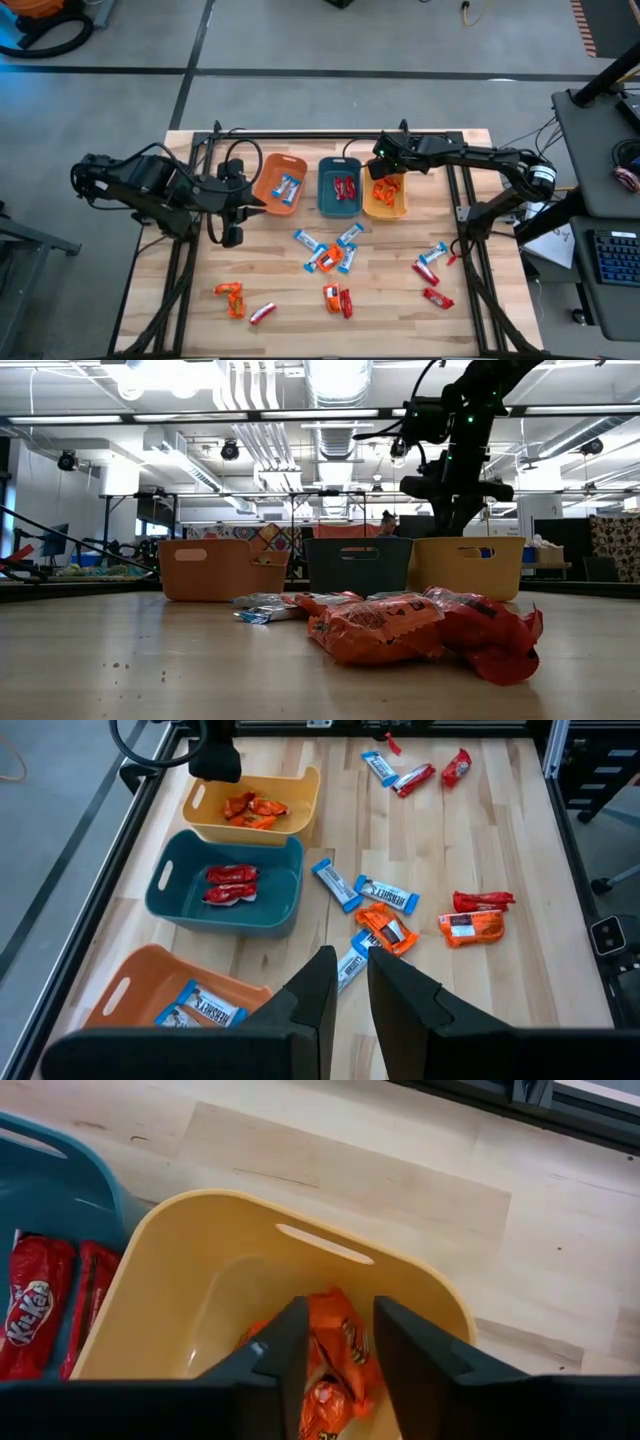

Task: Sort candy
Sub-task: Put the red chocolate bar into the blue bin

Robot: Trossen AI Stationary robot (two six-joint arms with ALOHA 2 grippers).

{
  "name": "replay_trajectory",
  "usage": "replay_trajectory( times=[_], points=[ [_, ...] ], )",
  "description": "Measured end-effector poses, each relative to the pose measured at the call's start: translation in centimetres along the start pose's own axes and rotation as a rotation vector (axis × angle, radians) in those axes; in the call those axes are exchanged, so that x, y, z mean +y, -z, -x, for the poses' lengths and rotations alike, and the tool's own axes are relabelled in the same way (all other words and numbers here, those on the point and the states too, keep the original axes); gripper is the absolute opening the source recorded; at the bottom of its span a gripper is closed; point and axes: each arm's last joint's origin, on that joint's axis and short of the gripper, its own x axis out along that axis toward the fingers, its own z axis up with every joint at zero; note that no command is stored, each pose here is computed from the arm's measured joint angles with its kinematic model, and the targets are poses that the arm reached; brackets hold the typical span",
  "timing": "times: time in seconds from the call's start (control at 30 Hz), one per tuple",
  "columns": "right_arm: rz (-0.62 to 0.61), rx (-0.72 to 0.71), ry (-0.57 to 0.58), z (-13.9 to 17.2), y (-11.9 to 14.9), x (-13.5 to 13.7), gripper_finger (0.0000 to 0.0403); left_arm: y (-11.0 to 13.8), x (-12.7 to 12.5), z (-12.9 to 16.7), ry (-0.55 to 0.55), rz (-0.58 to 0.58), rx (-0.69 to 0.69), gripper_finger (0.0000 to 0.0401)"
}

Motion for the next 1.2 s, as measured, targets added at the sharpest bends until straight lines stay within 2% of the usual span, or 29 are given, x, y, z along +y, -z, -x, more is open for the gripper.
replay_trajectory(
  times=[0.13, 0.3, 0.4, 0.53, 0.73, 0.9, 1.07, 1.2],
  points=[
    [-0.005, 0.004, -0.014, 0.4, 0.0, -0.1, 0.0145, 0.0, 0.0, 0.0, 0.000, 0.000, 0.001, 0.0045],
    [-0.010, -0.022, -0.104, 4.2, -0.9, 0.2, 0.0174, 0.0, -0.1, -0.2, 0.000, 0.015, 0.003, 0.0045],
    [-0.002, -0.013, -0.238, 7.6, -1.4, 0.9, 0.0181, -0.1, -0.3, -0.6, -0.002, 0.030, 0.012, 0.0045],
    [0.022, 0.081, -0.436, 12.5, -0.9, 1.9, 0.0181, -0.3, -0.7, -1.7, -0.009, 0.039, 0.039, 0.0045],
    [0.139, 0.277, -0.576, 17.8, 2.4, 3.6, 0.0176, -0.5, -1.9, -4.4, 0.052, 0.033, 0.083, 0.0045],
    [0.254, 0.483, -0.621, 20.1, 6.5, 4.4, 0.0178, 0.4, -3.2, -7.6, 0.154, 0.084, 0.144, 0.0045],
    [0.358, 0.623, -0.553, 21.1, 10.5, 4.2, 0.0178, 3.3, -5.3, -10.5, 0.284, 0.253, 0.371, 0.0039],
    [0.408, 0.649, -0.531, 21.5, 12.3, 4.2, 0.0178, 6.2, -8.3, -12.0, 0.346, 0.294, 0.543, 0.0039]
  ],
)
